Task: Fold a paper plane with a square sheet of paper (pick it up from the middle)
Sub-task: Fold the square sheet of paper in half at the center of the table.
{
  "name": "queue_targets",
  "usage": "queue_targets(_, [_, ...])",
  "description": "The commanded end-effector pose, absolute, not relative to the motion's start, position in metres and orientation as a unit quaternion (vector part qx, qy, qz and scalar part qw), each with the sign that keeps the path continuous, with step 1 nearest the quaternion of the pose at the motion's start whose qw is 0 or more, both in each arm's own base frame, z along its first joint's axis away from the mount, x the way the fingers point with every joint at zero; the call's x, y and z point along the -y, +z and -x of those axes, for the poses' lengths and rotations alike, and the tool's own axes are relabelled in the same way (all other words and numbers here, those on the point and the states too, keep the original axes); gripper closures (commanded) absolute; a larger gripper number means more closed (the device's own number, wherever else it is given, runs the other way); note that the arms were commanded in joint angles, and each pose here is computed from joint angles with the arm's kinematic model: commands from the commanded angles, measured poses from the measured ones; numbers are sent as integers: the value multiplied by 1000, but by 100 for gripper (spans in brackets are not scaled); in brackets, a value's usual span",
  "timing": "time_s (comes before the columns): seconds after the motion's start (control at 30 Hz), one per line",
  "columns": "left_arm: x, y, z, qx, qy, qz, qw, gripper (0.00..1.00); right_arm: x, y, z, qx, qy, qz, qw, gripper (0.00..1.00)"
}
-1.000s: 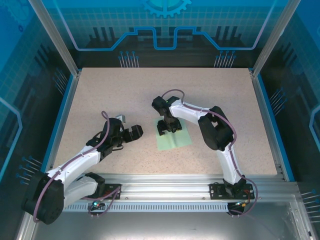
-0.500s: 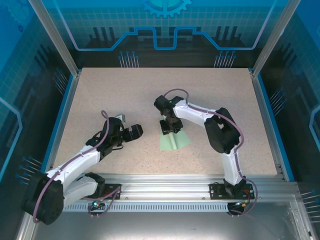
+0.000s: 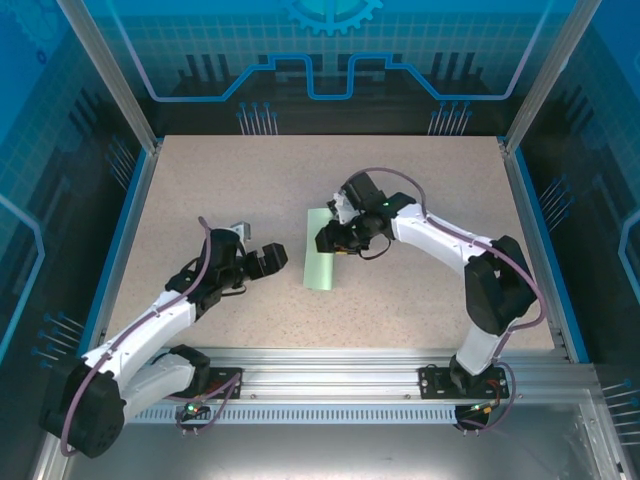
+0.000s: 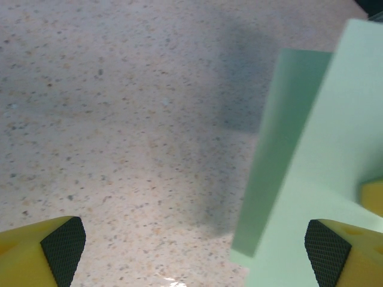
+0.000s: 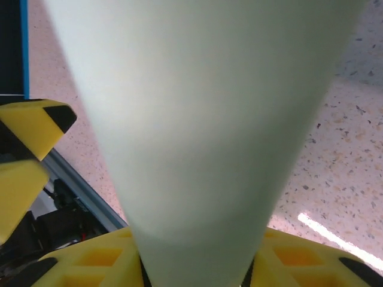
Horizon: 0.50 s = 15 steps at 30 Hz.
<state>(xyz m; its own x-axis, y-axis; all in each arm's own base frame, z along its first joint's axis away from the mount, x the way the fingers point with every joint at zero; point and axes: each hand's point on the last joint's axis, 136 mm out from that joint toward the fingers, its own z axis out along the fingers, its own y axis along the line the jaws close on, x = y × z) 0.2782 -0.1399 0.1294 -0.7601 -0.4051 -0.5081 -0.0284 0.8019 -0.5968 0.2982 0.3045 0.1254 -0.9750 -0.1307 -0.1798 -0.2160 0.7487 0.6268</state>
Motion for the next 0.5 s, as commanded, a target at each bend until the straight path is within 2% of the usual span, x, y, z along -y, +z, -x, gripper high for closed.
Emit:
queue_targets(0.0, [152,145,-273,-885,-333,119,302,1,-299,95,-294,-926,372,69,13,57])
queue_targets(0.23, [163,138,-271,-888,-348,125,272,1,-257,55,-296,-943,330,44,-16,49])
queue_targets(0.33, [171,137,-274,-891,-351,120,264,2,-241,46,-295,-950,307,43,-22,39])
queue_targets(0.47, [184,134,-280,-897,-348,107,253,1,-224,38,-294,-963,264,40,-23,34])
